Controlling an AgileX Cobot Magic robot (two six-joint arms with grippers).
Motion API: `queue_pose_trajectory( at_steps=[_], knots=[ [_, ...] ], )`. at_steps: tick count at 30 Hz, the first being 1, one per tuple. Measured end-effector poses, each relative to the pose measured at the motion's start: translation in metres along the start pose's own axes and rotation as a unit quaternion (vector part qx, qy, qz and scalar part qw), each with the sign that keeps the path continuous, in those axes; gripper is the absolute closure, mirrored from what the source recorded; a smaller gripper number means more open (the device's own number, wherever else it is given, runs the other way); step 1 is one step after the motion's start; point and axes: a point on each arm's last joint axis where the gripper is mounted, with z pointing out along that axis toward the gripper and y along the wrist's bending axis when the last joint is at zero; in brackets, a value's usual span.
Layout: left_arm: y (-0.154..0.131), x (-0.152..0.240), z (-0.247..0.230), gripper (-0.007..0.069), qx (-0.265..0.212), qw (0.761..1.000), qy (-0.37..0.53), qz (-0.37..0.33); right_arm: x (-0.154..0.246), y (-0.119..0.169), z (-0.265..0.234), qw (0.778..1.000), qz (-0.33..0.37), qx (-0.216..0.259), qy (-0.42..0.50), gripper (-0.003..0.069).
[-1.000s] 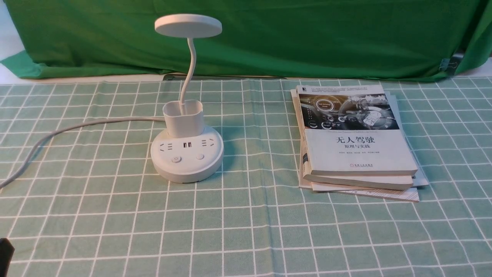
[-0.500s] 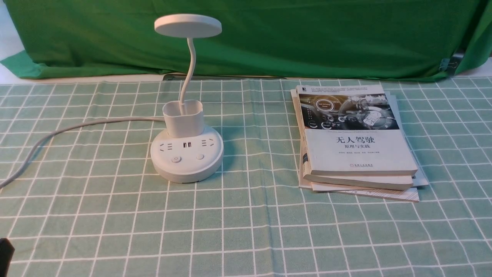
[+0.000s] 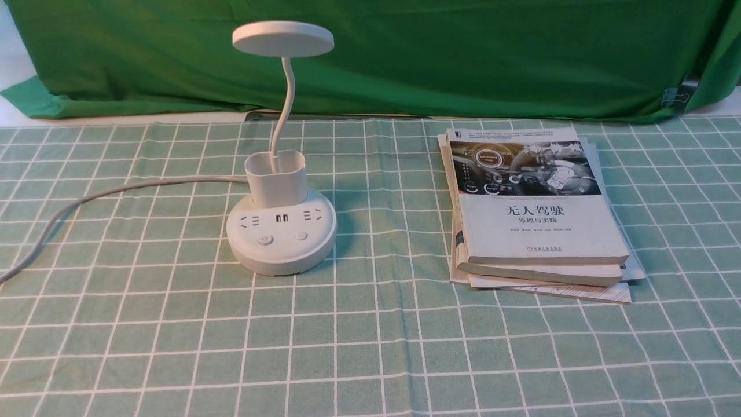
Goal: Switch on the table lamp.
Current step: 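Press the power button on the lamp base to turn the lamp on with the left gripper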
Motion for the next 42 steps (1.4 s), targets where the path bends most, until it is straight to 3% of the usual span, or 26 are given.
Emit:
queue_pose_trajectory(
  at_steps=[4, 10, 12, 15, 18, 21, 25, 29, 33, 37, 42],
  knots=[
    [-0.002, -0.027, -0.004, 0.0604, 0.009, 0.989, -0.151, 0.005, 0.0, 0.0, 0.0, 1.0, 0.001, 0.0, 0.0, 0.0422],
    [-0.005, -0.059, -0.022, 0.0604, 0.026, 0.937, -0.349, 0.007, 0.0, 0.0, 0.0, 1.0, 0.001, 0.0, 0.001, 0.0422],
    [-0.005, -0.064, -0.026, 0.0604, 0.035, 0.926, -0.377, -0.008, 0.0, 0.0, 0.0, 1.0, 0.001, 0.0, 0.0, 0.0422],
    [-0.007, -0.079, -0.025, 0.0604, 0.055, 0.931, -0.357, -0.056, 0.0, 0.0, 0.0, 1.0, 0.001, 0.0, 0.0, 0.0422],
    [-0.012, -0.117, -0.021, 0.0604, 0.058, 0.95, -0.296, -0.078, 0.0, 0.0, 0.0, 1.0, 0.001, 0.0, 0.0, 0.0421],
    [-0.014, -0.148, -0.003, 0.0604, 0.033, 0.981, -0.176, -0.075, 0.0, 0.0, 0.0, 1.0, 0.001, 0.0, 0.0, 0.0421],
    [-0.013, -0.139, 0.051, 0.0604, -0.008, 0.996, 0.045, -0.076, 0.0, 0.0, 0.0, 1.0, 0.001, 0.0, 0.0, 0.0421],
    [-0.011, -0.079, 0.107, 0.0603, -0.04, 0.954, 0.274, -0.114, 0.0, 0.0, 0.0, 1.0, 0.003, 0.0, 0.0, 0.0421],
    [-0.018, -0.023, 0.146, 0.0603, -0.019, 0.893, 0.421, -0.157, 0.0, 0.0, 0.0, 1.0, 0.005, 0.0, 0.0, 0.0421],
    [-0.037, 0.008, 0.179, 0.0611, 0.051, 0.853, 0.491, -0.169, 0.0, 0.0, 0.0, 1.0, 0.009, 0.0, 0.0, 0.0421],
    [-0.079, 0.031, 0.226, 0.0629, 0.109, 0.834, 0.532, -0.099, 0.0, 0.0, 0.0, 1.0, 0.009, 0.0, 0.0, 0.0421]
  ],
)
